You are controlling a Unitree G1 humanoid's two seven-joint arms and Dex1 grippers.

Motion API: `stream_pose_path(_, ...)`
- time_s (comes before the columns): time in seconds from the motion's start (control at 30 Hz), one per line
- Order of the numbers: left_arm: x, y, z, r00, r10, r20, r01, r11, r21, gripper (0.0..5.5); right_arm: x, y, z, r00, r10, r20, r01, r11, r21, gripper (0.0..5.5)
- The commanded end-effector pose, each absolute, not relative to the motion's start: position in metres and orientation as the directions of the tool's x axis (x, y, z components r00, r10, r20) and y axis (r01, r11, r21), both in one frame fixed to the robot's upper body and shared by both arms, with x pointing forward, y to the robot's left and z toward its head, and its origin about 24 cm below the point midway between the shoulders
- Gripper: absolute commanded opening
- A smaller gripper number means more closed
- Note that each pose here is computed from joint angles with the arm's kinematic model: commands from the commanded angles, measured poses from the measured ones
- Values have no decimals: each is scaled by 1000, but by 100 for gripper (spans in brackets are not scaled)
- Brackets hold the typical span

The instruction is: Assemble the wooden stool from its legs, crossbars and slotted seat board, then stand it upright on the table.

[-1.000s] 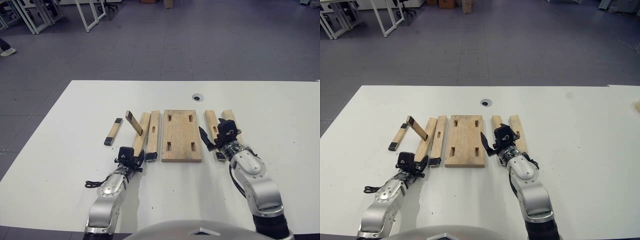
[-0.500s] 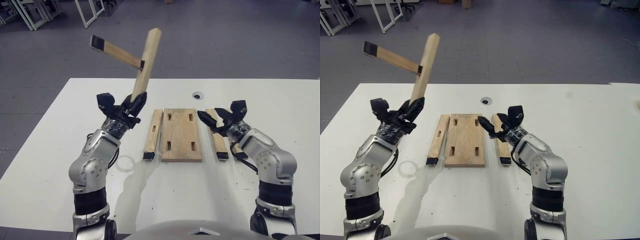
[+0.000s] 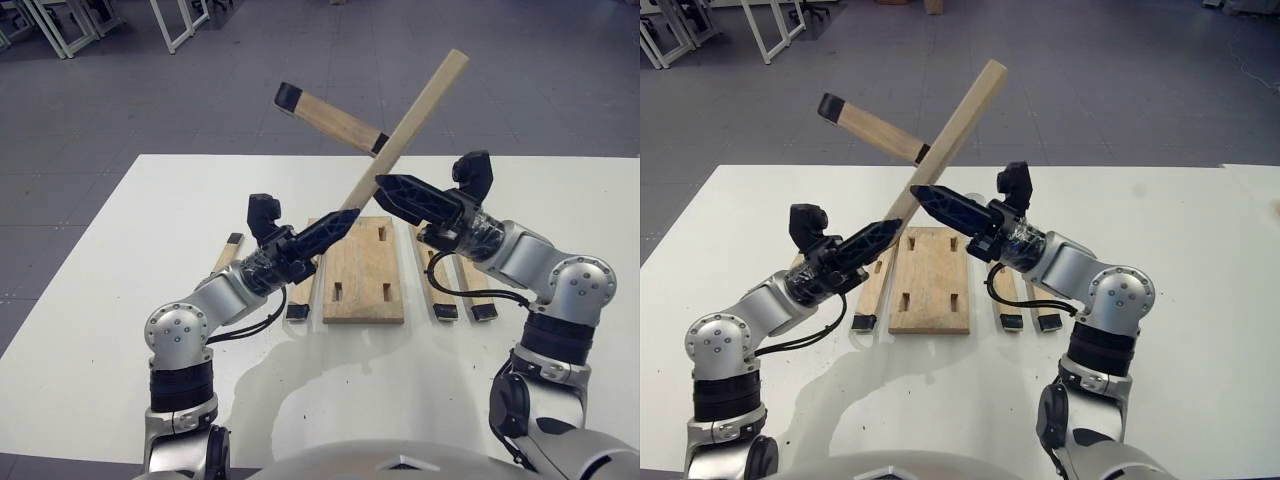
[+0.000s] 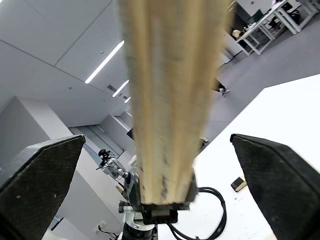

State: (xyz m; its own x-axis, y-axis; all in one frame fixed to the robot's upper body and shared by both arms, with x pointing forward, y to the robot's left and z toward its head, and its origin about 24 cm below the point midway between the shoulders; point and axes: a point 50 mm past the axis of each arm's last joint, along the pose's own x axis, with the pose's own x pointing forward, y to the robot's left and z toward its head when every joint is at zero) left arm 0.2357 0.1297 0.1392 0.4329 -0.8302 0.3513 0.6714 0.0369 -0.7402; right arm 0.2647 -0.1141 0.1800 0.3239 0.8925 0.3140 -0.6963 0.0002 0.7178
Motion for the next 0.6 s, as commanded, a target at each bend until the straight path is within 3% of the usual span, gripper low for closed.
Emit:
stream_pose_path(0.03,231,125,134,412,-848,334,656,22,-754,205,265,-110,190,305,891,336,-713,-20,701,535)
stream_pose_path(0.4,229,136,114,411,-880,237,608,71,-791,205,250,-120,203,155,899,409,-738,-170,654,349)
stream_pose_path(0.6,227,139,112,396,-891,222,614,78,-786,205,252,-125,204,156,901,404,-740,-164,652,253)
